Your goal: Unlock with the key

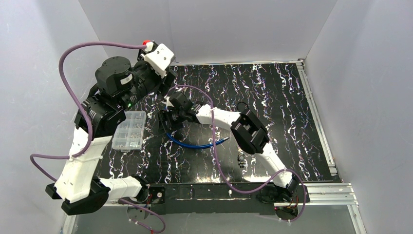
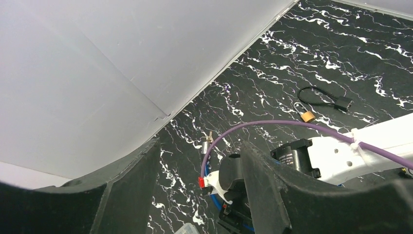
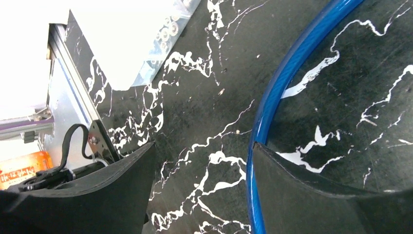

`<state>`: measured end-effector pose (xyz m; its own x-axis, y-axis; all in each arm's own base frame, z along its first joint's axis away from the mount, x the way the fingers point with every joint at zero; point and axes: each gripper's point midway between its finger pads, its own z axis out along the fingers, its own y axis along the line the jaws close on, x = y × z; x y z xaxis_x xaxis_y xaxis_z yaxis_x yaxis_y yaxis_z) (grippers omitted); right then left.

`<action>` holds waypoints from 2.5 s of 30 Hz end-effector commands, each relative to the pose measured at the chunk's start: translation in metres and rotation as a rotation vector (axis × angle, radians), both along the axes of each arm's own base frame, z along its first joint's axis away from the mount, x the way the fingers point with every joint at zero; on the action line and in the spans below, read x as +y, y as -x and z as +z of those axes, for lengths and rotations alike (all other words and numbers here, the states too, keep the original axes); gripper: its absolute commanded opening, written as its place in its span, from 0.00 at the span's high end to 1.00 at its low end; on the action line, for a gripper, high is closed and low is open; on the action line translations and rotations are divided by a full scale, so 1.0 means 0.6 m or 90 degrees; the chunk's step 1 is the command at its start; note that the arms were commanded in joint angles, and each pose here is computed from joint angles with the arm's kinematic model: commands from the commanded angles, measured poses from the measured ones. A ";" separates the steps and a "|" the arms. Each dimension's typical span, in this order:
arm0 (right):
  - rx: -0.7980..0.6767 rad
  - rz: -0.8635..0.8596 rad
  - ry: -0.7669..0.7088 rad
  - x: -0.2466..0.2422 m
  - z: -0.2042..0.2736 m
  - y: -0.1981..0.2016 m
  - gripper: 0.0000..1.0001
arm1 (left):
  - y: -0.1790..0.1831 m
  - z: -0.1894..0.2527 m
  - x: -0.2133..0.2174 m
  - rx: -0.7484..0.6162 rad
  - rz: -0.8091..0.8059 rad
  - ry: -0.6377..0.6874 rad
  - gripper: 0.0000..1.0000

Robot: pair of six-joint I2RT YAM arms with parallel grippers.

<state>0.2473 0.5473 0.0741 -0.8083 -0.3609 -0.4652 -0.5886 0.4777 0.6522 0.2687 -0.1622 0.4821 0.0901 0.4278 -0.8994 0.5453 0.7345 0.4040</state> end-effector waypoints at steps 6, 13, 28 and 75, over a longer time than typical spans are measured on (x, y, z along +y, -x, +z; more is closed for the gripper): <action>-0.134 -0.059 -0.137 -0.078 0.258 -0.051 0.19 | 0.003 0.036 0.008 -0.020 0.007 0.015 0.35; -0.210 -0.208 -0.081 -0.286 0.331 -0.091 0.17 | 0.000 -0.014 -0.003 0.055 0.008 0.006 0.31; -0.072 -0.567 0.172 -0.660 0.209 0.015 0.17 | 0.071 -0.345 -0.073 0.481 -0.170 -0.166 0.15; 0.279 -0.706 0.370 -0.746 -0.079 0.114 0.37 | 0.142 -0.483 -0.049 0.619 -0.202 -0.185 0.02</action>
<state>0.1685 0.1030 0.0269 -0.8658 0.4971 -0.0567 0.4734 0.8506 0.2289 0.1833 -0.1898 0.1697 -0.4856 0.7427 -0.4611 0.8712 0.4551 -0.1842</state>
